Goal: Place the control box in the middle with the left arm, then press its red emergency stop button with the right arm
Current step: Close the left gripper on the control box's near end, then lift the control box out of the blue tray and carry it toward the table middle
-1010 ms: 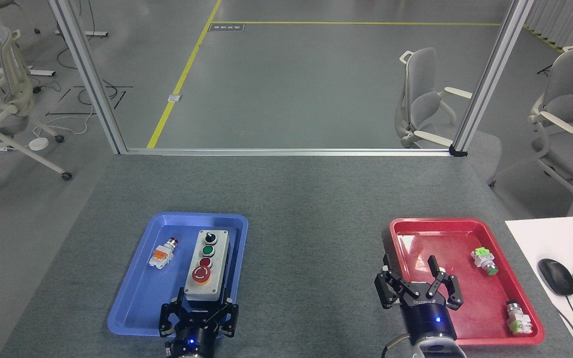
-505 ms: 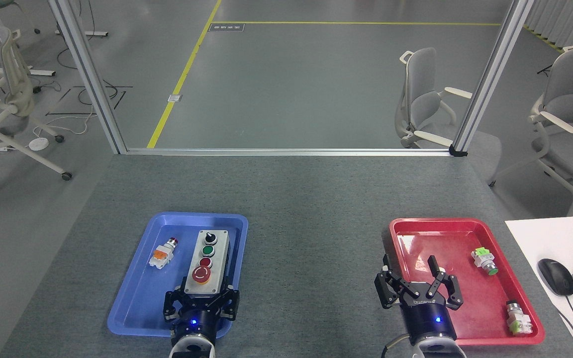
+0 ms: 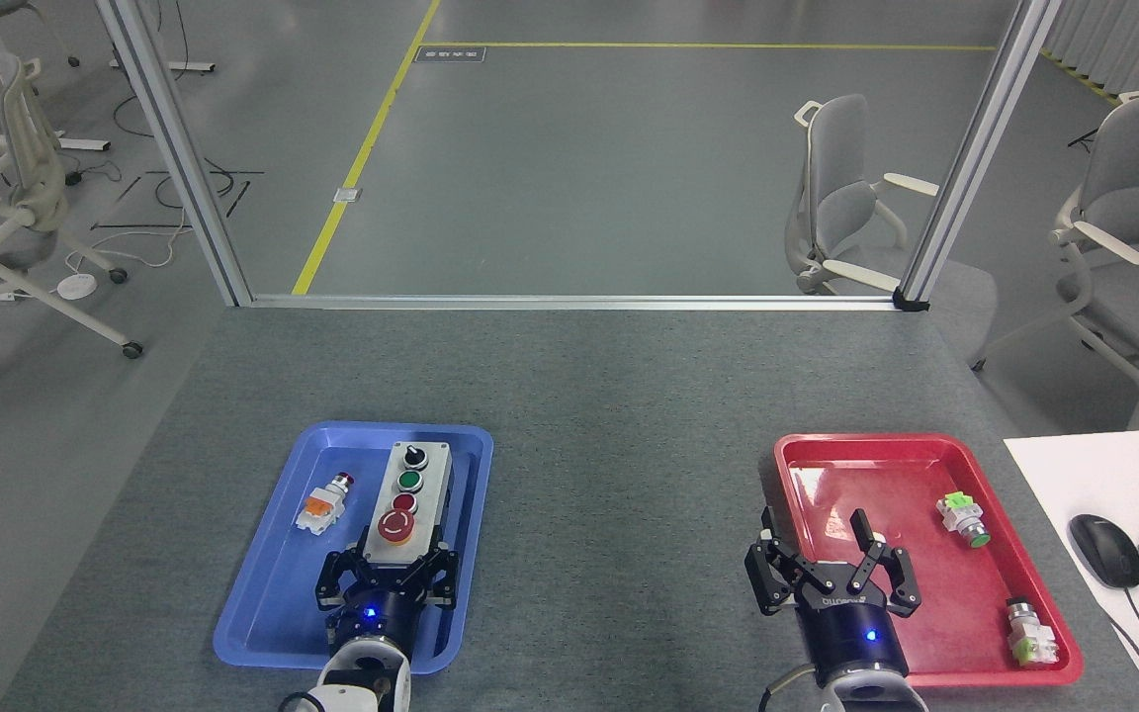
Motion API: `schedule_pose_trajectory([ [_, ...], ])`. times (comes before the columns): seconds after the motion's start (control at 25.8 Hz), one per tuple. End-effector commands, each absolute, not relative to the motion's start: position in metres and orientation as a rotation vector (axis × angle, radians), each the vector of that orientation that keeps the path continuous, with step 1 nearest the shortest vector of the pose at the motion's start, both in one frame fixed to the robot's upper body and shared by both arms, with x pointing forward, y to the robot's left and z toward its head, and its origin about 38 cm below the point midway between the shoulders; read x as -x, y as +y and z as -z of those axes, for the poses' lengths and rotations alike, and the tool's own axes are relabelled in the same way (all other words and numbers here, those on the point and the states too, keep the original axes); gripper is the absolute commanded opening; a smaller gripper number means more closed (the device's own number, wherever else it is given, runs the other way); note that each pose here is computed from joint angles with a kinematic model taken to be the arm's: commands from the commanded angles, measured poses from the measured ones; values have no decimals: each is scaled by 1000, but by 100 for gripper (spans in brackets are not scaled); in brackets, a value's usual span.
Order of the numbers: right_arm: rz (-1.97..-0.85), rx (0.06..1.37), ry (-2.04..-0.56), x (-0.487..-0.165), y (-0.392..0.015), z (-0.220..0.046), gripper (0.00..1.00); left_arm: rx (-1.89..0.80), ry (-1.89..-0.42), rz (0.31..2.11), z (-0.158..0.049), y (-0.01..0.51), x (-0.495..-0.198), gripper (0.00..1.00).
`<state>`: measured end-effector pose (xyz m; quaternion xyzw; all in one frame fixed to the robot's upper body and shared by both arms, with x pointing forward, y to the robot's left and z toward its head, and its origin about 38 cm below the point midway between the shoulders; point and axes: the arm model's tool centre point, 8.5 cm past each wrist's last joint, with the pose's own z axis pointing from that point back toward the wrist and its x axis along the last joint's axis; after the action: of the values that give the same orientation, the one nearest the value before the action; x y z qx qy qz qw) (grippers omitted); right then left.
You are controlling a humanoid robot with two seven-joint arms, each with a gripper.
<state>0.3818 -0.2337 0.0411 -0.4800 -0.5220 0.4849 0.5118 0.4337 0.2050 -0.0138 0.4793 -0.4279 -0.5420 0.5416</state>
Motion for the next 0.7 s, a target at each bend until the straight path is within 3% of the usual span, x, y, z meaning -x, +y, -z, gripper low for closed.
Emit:
schedule_pose_trajectory([
  [0.0, -1169, 1154, -1256, -382, -234, -41, 98, -1153, -1095, 1250, -8, 211, -442, 0],
  [0.12, -1166, 1154, -1255, -382, -234, -41, 98, -1191, -1227, 1175, -49, 229, -446, 0],
  [0.27, -1169, 1157, -1256, -382, -235, -41, 98, -1152, -1356, 1137, -66, 215, -431, 0],
  [0.43, -1169, 1156, -1254, -382, -235, -41, 98, -1020, -1479, 1187, -66, 143, -425, 0],
  [0.66, -1170, 1155, -1255, -382, -235, -41, 98, -924, -1495, 1282, -52, 76, -418, 0],
])
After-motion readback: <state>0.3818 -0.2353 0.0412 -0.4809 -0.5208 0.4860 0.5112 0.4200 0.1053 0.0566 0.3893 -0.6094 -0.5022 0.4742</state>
